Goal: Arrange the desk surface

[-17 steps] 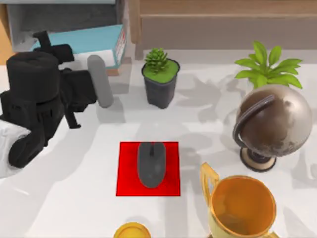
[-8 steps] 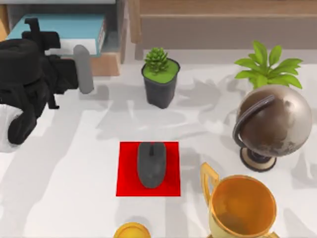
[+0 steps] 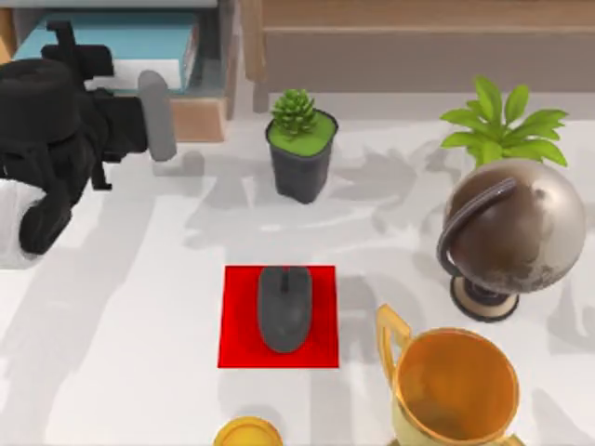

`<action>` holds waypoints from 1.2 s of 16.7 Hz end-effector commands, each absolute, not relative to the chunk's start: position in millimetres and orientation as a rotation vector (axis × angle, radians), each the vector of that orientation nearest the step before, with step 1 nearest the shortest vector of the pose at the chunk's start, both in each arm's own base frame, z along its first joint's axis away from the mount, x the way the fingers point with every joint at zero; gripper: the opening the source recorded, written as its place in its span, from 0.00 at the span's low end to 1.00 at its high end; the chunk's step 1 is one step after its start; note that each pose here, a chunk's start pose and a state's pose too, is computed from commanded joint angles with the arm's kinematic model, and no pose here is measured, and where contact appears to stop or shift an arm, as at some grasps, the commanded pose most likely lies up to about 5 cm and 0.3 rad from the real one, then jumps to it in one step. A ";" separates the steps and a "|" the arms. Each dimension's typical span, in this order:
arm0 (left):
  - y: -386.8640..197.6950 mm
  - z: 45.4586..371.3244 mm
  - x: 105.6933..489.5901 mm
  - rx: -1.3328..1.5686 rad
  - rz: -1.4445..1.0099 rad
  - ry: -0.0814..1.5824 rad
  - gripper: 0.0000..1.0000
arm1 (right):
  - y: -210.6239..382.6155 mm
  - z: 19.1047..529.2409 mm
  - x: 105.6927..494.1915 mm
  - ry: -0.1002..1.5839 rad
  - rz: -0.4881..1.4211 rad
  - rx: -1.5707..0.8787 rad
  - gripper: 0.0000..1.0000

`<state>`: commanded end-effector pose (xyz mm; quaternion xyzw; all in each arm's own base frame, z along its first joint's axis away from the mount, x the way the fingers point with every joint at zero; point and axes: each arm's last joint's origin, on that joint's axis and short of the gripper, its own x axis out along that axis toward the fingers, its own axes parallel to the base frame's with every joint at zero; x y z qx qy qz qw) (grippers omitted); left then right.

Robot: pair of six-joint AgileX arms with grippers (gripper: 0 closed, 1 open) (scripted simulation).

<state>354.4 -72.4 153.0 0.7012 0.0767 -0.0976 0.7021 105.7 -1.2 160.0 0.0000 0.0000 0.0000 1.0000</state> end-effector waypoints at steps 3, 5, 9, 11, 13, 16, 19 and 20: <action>-72.7 148.0 369.0 1.563 -0.225 0.176 0.00 | -1.2 160.0 105.7 0.000 0.000 0.000 1.00; -73.5 146.5 370.9 1.563 -0.230 0.177 0.00 | -1.2 160.0 105.7 0.000 0.000 0.000 1.00; -73.5 146.5 370.9 1.563 -0.230 0.177 0.15 | -1.2 160.0 105.7 0.000 0.000 0.000 1.00; -73.5 146.5 370.9 1.563 -0.230 0.177 0.30 | -1.2 160.0 105.7 0.000 0.000 0.000 1.00; -73.5 146.5 370.9 1.563 -0.230 0.177 0.45 | -1.2 160.0 105.7 0.000 0.000 0.000 1.00; -73.5 146.5 370.9 1.563 -0.230 0.177 0.68 | -1.2 160.0 105.7 0.000 0.000 0.000 1.00; -73.5 146.5 370.9 1.563 -0.230 0.177 0.90 | -1.2 160.0 105.7 0.000 0.000 0.000 1.00; -73.5 146.5 370.9 1.563 -0.230 0.177 0.98 | -1.2 160.0 105.7 0.000 0.000 0.000 1.00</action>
